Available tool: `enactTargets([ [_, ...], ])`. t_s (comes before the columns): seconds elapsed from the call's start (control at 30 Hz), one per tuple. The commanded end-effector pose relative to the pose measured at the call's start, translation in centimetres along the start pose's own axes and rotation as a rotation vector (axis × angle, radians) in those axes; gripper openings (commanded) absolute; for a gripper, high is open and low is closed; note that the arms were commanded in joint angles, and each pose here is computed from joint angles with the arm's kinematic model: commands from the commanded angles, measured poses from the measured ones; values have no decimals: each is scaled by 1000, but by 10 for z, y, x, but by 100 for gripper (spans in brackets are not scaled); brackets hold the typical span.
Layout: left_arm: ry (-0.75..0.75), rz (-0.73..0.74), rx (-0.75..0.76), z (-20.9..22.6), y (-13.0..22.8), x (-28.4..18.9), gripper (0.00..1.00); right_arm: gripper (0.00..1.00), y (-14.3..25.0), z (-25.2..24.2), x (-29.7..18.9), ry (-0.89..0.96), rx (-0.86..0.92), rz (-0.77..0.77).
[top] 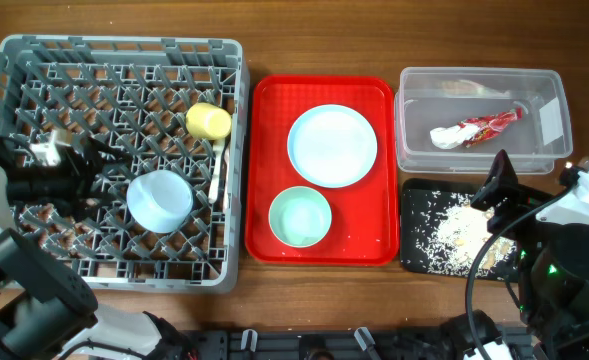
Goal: Sort waste into correct bins and load items into the dishwasher rack
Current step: 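Carry the light blue bowl into the dish rack and set it down, then open the left gripper and withdraw it from the light blue bowl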
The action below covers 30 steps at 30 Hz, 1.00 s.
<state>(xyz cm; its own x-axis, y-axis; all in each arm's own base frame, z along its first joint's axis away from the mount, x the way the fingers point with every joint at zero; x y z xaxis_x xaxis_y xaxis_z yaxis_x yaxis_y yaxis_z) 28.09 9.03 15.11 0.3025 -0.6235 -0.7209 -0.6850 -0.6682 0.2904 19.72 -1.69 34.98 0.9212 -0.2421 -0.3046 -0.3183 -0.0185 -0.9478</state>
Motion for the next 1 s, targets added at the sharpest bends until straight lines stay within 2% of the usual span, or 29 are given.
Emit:
enactTargets([
  [0.0, -72, -178, -8, -23, -3, -44, 100, 100, -3, -3, -1, 18, 17, -9],
  [0.13, -141, -375, 38, -42, 11, -81, 100, 100, -3, -3, -1, 18, 17, -9],
  [0.2, -119, -462, 131, -63, 29, -94, 100, 100, -3, -3, -1, 18, 17, -9],
  [0.4, 14, -467, 149, -102, 65, -92, 100, 100, -3, -3, -1, 18, 17, -9],
  [0.43, 10, -450, 163, -105, 69, -88, 75, 100, -3, -3, -1, 18, 17, -9],
  [0.47, -15, -430, 169, -104, 73, -81, 46, 100, -3, -3, -1, 18, 17, -9],
  [0.53, -66, -396, 163, -99, 79, -67, 10, 100, -3, -3, -1, 17, 17, -9],
  [0.57, -105, -383, 141, -93, 81, -58, 4, 100, -3, -3, -1, 17, 17, -9],
  [0.73, -330, -414, 100, -62, 75, -9, 4, 100, -3, -3, -1, 17, 17, -9],
  [0.97, -540, -464, 30, -12, 70, 41, 4, 100, -3, -3, -1, 18, 17, -9],
])
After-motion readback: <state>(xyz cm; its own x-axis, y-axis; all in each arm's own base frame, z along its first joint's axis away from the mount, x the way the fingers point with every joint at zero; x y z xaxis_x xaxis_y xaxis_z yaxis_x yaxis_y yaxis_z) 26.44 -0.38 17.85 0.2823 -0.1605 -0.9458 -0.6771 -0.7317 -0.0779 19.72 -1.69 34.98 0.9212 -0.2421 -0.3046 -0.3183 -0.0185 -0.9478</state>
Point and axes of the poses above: each gripper's point midway between its finger pads, its own x axis out along the fingers, its own z axis along the line the jaws close on, y = z × x, the point moved 2 cm from there along -x, back along the fingers, and after that the axes turned 13 degrees about -x, right-handed, at the moved point
